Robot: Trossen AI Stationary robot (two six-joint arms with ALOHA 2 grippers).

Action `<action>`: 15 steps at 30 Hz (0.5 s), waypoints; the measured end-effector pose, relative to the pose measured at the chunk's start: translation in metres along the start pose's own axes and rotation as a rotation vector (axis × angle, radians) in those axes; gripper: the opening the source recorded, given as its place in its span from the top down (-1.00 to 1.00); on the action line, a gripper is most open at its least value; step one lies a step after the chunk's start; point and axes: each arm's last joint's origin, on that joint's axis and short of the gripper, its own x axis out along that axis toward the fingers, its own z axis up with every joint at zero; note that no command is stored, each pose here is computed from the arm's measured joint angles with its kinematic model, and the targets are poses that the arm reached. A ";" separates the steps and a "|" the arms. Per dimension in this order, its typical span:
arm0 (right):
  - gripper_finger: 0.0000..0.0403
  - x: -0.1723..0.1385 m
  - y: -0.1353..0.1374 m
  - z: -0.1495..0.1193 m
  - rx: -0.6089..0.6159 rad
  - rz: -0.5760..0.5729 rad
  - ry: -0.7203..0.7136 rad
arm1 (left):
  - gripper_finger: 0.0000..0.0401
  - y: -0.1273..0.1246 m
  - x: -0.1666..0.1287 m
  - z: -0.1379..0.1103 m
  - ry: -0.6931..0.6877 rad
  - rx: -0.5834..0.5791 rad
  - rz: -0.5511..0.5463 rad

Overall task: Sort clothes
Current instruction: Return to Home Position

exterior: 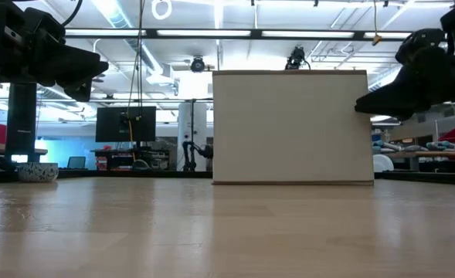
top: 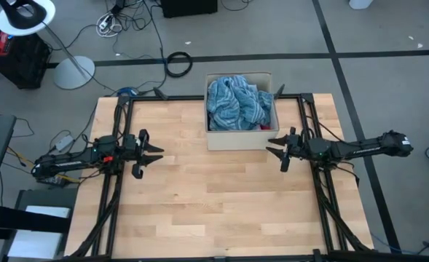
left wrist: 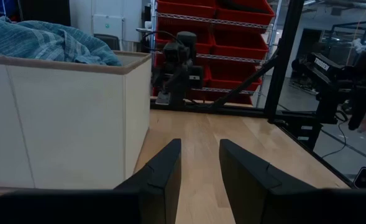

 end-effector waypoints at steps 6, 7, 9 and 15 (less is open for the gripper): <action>0.19 0.000 0.000 0.002 0.009 0.009 -0.018 | 0.43 0.000 0.000 0.000 0.000 0.000 0.000; 0.19 0.000 0.000 0.002 0.009 0.010 -0.018 | 0.43 0.000 0.000 0.000 0.000 0.000 0.000; 0.19 0.000 0.001 0.002 0.010 0.011 -0.020 | 0.43 0.000 0.000 0.000 0.000 0.000 0.000; 0.19 0.000 0.001 0.002 0.010 0.016 -0.020 | 0.43 0.000 0.000 0.000 0.000 0.000 0.000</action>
